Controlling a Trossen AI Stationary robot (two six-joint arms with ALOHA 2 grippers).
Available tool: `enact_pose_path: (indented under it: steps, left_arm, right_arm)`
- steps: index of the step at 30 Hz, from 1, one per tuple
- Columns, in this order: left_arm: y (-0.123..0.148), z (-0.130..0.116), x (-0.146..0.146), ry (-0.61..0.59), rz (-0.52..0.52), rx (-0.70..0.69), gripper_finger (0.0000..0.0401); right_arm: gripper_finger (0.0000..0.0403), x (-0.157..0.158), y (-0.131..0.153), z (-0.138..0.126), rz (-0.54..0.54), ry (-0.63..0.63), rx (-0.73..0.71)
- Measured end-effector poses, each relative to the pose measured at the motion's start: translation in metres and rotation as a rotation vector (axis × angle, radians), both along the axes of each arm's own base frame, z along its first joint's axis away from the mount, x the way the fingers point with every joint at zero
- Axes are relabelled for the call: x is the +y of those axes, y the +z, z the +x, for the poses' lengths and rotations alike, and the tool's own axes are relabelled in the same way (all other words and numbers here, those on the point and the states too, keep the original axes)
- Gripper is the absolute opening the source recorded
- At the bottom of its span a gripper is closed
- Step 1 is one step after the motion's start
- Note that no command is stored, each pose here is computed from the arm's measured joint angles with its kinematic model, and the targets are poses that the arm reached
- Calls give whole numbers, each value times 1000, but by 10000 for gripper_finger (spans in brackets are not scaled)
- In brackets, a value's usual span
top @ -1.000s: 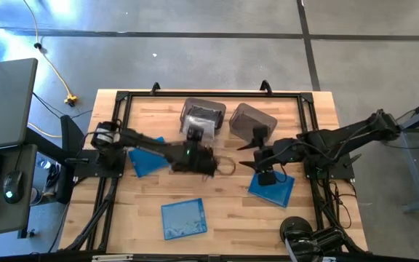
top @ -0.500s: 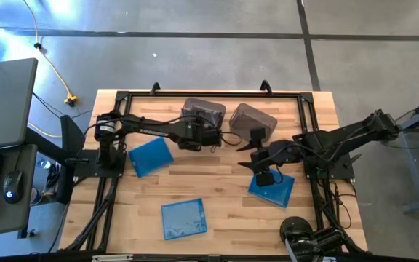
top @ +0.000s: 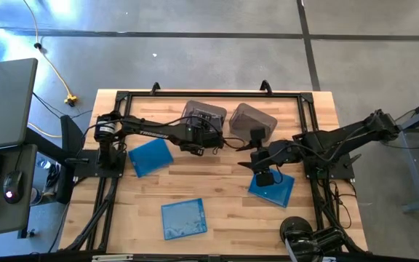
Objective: Pick & place jewel cases by type
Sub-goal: Put the black CD case into the left black bin, then put the top left blue CD case into the right black bin
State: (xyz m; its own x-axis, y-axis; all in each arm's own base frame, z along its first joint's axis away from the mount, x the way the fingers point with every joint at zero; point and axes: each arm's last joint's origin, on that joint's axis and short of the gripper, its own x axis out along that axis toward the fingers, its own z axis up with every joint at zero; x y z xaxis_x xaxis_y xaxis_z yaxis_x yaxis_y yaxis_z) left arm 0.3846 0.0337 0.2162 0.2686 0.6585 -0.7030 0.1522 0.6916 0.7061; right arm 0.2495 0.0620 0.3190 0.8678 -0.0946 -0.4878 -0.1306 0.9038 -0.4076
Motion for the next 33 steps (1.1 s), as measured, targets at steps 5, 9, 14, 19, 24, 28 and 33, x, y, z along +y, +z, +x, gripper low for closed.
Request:
enact_pose_path:
  steps: [5,9,14,19,24,28,33]
  left_arm:
    - [-1,-1,0,-31,-2,35,37]
    - [-2,-1,-1,-45,-29,42,66]
    - [-3,-1,-1,-49,-39,45,126]
    - [-2,-1,0,-3,5,21,175]
    - [-2,-2,-5,56,7,-24,190]
    - [6,-9,-23,39,108,80,181]
    - [35,-24,-46,96,168,156,173]
  right_arm:
    - [204,0,0,0,1,0,0]
    - [204,0,0,0,3,5,1]
    - [204,0,0,0,15,4,0]
    - [204,0,0,0,28,-3,-1]
    - [204,0,0,0,28,-2,1]
    - [204,0,0,0,28,-3,2]
    - [204,0,0,0,31,-7,1]
